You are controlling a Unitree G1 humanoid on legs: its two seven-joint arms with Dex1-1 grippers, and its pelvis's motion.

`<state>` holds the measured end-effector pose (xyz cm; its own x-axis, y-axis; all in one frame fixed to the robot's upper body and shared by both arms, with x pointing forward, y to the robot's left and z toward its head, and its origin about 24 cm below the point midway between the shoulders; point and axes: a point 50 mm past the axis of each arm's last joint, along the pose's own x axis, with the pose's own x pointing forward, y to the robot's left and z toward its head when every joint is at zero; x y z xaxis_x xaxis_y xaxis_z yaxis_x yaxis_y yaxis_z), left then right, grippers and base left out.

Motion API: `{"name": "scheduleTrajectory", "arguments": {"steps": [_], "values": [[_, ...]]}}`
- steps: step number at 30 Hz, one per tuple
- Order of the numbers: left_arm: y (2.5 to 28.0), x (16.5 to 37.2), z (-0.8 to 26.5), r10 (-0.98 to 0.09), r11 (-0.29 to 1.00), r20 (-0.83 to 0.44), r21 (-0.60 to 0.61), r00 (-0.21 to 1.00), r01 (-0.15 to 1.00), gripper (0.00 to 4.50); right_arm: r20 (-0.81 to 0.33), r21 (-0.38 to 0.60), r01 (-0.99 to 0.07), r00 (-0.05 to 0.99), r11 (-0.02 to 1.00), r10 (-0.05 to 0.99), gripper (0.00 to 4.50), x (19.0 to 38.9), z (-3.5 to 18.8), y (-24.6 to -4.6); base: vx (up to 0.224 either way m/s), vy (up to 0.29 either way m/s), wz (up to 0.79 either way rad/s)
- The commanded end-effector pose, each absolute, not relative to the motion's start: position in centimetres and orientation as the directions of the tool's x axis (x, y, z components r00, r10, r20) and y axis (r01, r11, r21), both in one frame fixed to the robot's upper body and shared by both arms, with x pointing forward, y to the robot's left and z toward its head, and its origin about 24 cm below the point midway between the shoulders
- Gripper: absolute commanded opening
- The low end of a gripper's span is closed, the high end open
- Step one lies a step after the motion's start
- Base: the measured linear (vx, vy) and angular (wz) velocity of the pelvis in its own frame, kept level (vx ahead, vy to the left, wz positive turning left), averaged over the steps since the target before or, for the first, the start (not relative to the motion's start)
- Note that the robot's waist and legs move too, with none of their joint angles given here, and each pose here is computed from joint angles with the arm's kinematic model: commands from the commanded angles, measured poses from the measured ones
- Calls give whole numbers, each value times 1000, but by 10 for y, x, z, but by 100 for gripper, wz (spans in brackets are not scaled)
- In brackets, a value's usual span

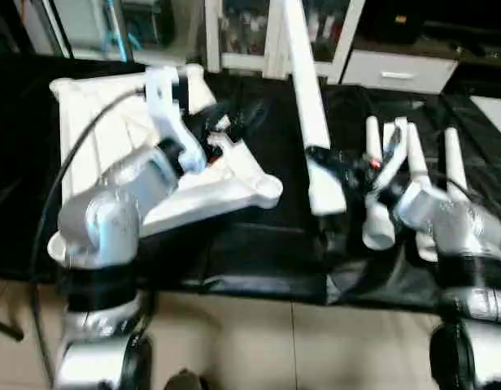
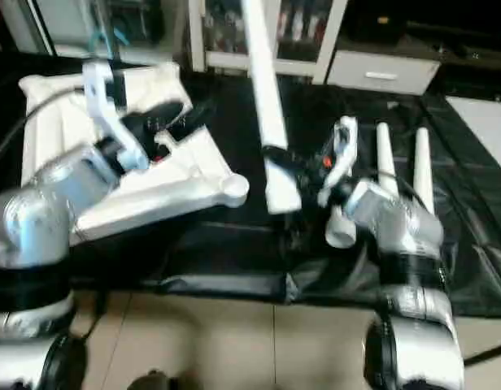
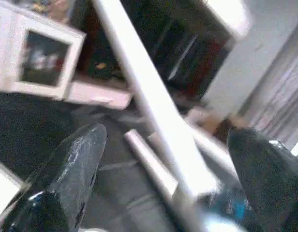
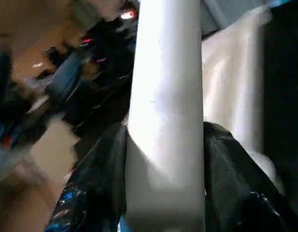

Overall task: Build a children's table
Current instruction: Pick table leg

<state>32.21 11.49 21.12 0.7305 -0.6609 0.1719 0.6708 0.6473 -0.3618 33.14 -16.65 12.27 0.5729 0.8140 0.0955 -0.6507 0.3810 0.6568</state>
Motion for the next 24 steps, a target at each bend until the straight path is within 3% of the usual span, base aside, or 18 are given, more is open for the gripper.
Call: {"name": "scheduleTrajectory", "arguments": {"steps": [1, 9, 13, 16, 17, 24], "values": [[109, 321, 216, -686, 607, 181, -391, 705, 692, 450, 163, 618, -713, 527, 330, 834, 186, 326, 141, -164, 0, 0, 0], [91, 321, 230, -744, 522, 198, -423, 638, 741, 450, 200, 597, -757, 461, 266, 864, 186, 309, 152, -155, 0, 0, 0], [86, 323, 226, -746, 538, 155, -431, 647, 724, 450, 115, 518, -773, 487, 366, 866, 186, 307, 153, -147, 0, 0, 0], [88, 328, 226, -713, 563, 154, -454, 683, 691, 450, -41, 250, -763, 606, 596, 794, 186, 312, 150, -134, 0, 0, 0], [88, 330, 226, -702, 569, 158, -463, 695, 680, 450, -42, 205, -744, 643, 636, 765, 186, 313, 152, -131, 0, 0, 0], [93, 339, 226, -642, 604, 163, -495, 749, 625, 450, -8, -117, -658, 750, 744, 661, 186, 310, 163, -112, 0, 0, 0]]}}
